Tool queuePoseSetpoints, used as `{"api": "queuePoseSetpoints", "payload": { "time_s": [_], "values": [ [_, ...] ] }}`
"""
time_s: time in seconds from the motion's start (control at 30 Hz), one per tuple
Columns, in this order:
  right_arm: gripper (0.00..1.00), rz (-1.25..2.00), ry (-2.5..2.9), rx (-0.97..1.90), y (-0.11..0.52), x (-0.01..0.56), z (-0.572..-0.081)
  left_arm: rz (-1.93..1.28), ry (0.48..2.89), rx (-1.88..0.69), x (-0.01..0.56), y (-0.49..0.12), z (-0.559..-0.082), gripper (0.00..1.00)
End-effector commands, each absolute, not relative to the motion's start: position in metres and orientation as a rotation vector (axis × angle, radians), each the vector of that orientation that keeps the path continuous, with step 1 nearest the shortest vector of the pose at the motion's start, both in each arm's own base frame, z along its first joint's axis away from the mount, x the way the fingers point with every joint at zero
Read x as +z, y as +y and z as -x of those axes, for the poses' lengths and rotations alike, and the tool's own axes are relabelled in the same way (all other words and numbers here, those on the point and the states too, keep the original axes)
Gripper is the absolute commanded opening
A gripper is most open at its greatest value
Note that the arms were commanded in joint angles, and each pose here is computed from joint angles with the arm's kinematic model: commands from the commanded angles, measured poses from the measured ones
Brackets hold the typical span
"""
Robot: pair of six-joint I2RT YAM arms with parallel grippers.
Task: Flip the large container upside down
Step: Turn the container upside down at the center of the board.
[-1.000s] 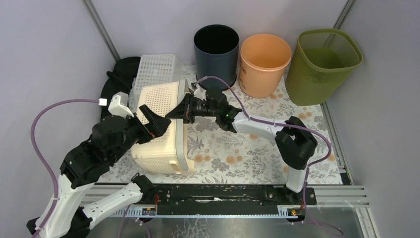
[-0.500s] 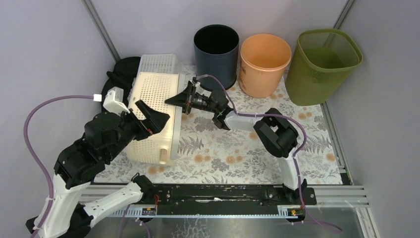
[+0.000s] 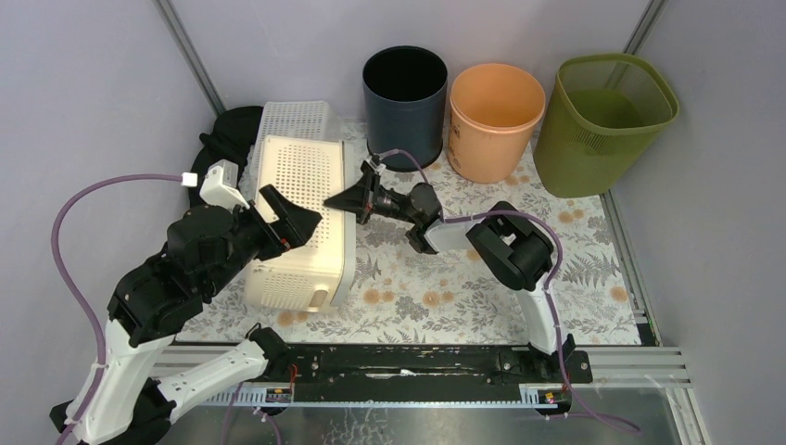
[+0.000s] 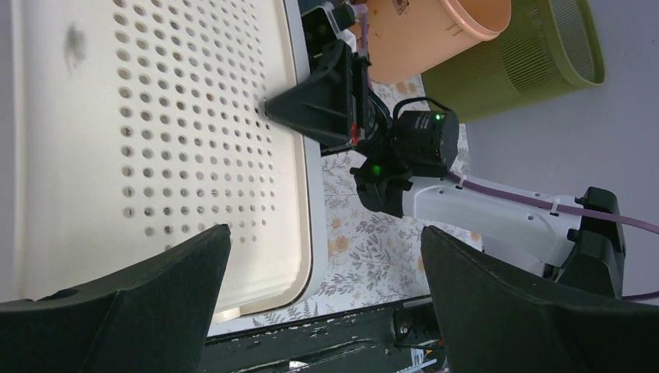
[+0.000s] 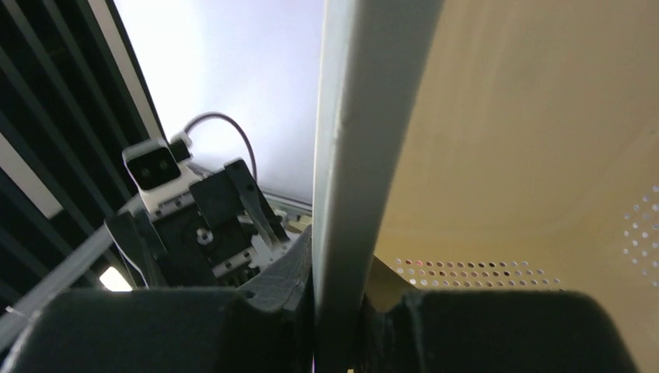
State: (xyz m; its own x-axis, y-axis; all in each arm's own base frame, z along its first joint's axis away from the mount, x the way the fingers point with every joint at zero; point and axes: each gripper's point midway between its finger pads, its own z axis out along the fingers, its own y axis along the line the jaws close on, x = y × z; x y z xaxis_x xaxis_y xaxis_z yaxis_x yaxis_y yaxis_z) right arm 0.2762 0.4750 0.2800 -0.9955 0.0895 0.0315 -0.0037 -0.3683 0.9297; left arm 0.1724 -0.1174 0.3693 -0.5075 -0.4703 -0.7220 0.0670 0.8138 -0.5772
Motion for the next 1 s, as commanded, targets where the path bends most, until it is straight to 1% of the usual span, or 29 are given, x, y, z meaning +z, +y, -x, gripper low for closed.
{"api": "queuePoseSetpoints", "payload": {
  "time_s": [0.0, 0.2, 0.27, 0.37, 0.47, 0.57, 0.8, 0.9, 0.97],
  "values": [
    [0.0, 0.109, 1.302, 2.448, 0.431, 0.339, -0.269, 0.284, 2.011, -0.672, 0.367, -0.118, -0.172, 1.0],
    [0.01, 0.094, 1.422, 2.4, 0.428, 0.3, -0.266, 0.284, 2.018, -0.672, 0.366, -0.119, -0.173, 1.0],
    [0.12, 0.072, 1.461, 2.39, 0.425, 0.289, -0.267, 0.284, 2.02, -0.667, 0.365, -0.119, -0.174, 1.0],
    [0.16, 0.059, 1.505, 2.371, 0.42, 0.276, -0.267, 0.285, 2.023, -0.663, 0.363, -0.119, -0.174, 1.0],
    [0.24, 0.046, 1.55, 2.361, 0.416, 0.263, -0.266, 0.283, 2.027, -0.661, 0.361, -0.12, -0.175, 1.0],
    [0.34, 0.04, 1.584, 2.355, 0.412, 0.255, -0.265, 0.283, 2.027, -0.665, 0.36, -0.122, -0.175, 1.0],
    [0.53, 0.016, 1.637, 2.335, 0.401, 0.243, -0.264, 0.284, 2.031, -0.67, 0.358, -0.123, -0.175, 1.0],
    [0.57, -0.011, 1.655, 2.322, 0.394, 0.238, -0.265, 0.284, 2.031, -0.672, 0.358, -0.123, -0.175, 1.0],
    [0.58, -0.025, 1.665, 2.31, 0.389, 0.236, -0.266, 0.284, 2.03, -0.672, 0.358, -0.123, -0.175, 1.0]
  ]
}}
